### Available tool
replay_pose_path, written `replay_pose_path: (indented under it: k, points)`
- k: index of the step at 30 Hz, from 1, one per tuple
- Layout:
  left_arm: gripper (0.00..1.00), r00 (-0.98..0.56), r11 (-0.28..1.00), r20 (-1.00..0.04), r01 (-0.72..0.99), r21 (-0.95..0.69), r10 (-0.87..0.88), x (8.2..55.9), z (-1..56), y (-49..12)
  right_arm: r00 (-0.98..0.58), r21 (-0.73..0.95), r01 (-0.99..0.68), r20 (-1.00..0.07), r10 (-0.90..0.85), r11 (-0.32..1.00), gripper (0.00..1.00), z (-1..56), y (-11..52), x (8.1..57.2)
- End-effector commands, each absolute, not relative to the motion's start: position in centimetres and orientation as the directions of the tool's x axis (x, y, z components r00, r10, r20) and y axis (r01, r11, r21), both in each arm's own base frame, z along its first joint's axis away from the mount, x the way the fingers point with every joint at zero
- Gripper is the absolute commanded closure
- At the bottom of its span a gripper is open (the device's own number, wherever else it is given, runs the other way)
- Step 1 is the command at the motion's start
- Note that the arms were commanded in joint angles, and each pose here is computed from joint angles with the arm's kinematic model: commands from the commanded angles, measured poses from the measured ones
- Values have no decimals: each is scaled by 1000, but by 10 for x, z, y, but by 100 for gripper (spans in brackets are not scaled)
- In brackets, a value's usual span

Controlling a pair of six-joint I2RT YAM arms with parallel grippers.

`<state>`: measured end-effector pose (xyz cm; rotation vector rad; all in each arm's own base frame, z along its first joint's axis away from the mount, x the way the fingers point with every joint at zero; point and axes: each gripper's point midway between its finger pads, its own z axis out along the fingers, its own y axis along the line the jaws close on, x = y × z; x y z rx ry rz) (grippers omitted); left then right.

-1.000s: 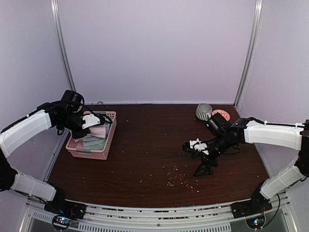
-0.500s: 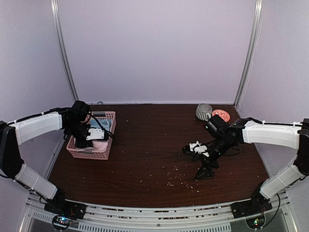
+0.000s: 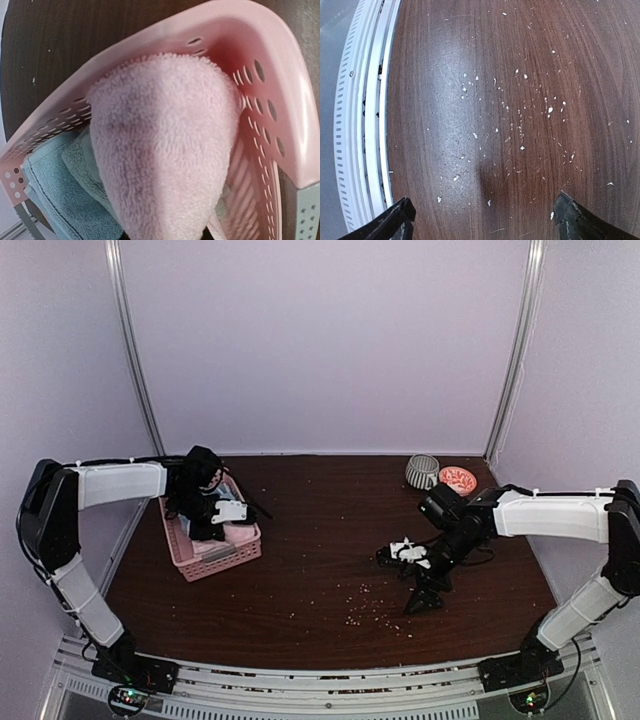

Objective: Roll the towels
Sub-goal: Place the towel in the bin.

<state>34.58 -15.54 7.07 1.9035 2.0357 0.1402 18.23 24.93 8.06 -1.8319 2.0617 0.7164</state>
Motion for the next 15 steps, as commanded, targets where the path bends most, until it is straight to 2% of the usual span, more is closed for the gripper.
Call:
replay_pose_path:
  k: [1,7,13,15]
  points:
    - [100,-105,229,-319,897,378,942,376,98,-178,-142,174,-983,-499,-855,62,0,76,246,182]
    - [100,-146,244,-285,904,350,948,342,85,-186,-146,190,-980,-484,-863,59,0,72,246,181]
    - [100,-308,386,-282,878,283,909,329,72,-191,-147,212,-976,-466,-872,51,0,67,246,179]
    - [97,-348,417,-283,878,237,894,326,66,-198,-147,219,-974,-459,-876,49,0,64,245,177]
